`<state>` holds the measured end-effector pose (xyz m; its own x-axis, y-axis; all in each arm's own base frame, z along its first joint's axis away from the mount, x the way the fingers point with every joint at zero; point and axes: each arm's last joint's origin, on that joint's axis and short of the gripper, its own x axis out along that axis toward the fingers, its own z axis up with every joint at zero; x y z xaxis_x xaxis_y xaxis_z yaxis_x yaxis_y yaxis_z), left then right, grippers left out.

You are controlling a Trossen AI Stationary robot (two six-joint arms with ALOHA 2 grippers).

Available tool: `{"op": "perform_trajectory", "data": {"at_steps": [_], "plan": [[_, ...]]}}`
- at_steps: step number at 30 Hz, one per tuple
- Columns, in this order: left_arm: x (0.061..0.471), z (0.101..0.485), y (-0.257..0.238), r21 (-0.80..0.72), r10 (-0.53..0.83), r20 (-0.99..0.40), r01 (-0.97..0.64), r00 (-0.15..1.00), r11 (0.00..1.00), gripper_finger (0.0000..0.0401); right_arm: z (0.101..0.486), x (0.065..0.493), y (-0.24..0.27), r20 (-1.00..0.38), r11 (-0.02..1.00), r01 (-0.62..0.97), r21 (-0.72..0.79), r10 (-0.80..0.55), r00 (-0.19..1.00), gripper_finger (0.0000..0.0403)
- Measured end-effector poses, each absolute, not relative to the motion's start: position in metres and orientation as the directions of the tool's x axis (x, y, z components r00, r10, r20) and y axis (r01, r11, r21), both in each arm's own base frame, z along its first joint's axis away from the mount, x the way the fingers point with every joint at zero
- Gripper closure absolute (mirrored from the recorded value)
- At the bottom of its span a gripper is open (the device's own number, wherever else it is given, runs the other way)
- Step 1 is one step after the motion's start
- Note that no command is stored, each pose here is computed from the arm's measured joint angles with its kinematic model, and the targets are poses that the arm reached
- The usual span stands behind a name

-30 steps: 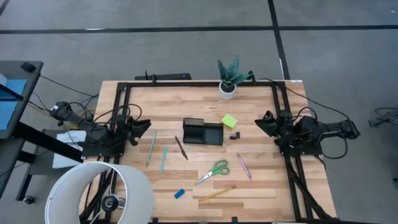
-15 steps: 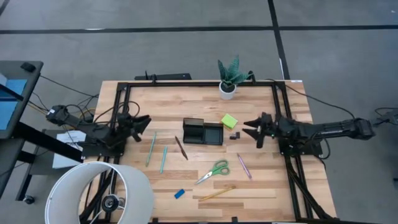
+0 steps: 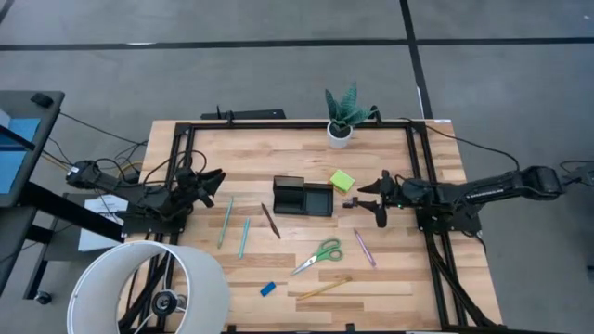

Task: Pick and place office supplies into organizer
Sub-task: Put the left black binder clip into the black desk organizer

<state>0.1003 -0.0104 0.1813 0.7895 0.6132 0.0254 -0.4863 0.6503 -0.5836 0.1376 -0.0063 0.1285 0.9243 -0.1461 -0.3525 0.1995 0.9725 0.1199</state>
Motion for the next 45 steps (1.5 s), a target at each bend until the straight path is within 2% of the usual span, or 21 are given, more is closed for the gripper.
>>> {"op": "perform_trajectory", "data": {"at_steps": [11, 16, 23, 30, 35, 45], "plan": [[0.100, 0.181, -0.010, -0.579, 0.619, 0.021, -0.495, 0.785, 0.648, 0.0252, 0.114, 0.151, -0.009, -0.401, 0.973, 0.213, 0.093, -0.160, 0.902, 0.0195], [0.100, 0.180, -0.010, -0.576, 0.619, 0.019, -0.498, 0.785, 0.649, 0.0252, 0.101, 0.152, -0.009, -0.486, 0.974, 0.213, 0.080, -0.149, 0.861, 0.0195], [0.100, 0.180, -0.010, -0.572, 0.619, 0.016, -0.501, 0.785, 0.650, 0.0252, 0.100, 0.167, -0.011, -0.468, 0.974, 0.216, 0.076, -0.156, 0.870, 0.0198], [0.100, 0.180, -0.010, -0.572, 0.619, 0.016, -0.501, 0.785, 0.650, 0.0252, 0.086, 0.184, -0.012, -0.565, 0.975, 0.211, 0.067, -0.137, 0.813, 0.0201], [0.101, 0.180, -0.010, -0.572, 0.614, 0.016, -0.497, 0.789, 0.653, 0.0252, 0.081, 0.191, -0.012, -0.589, 0.967, 0.238, 0.094, -0.139, 0.796, 0.0227], [0.101, 0.179, -0.010, -0.567, 0.614, 0.012, -0.500, 0.789, 0.654, 0.0252, 0.081, 0.191, -0.012, -0.589, 0.960, 0.255, 0.115, -0.141, 0.796, 0.0314]]}}
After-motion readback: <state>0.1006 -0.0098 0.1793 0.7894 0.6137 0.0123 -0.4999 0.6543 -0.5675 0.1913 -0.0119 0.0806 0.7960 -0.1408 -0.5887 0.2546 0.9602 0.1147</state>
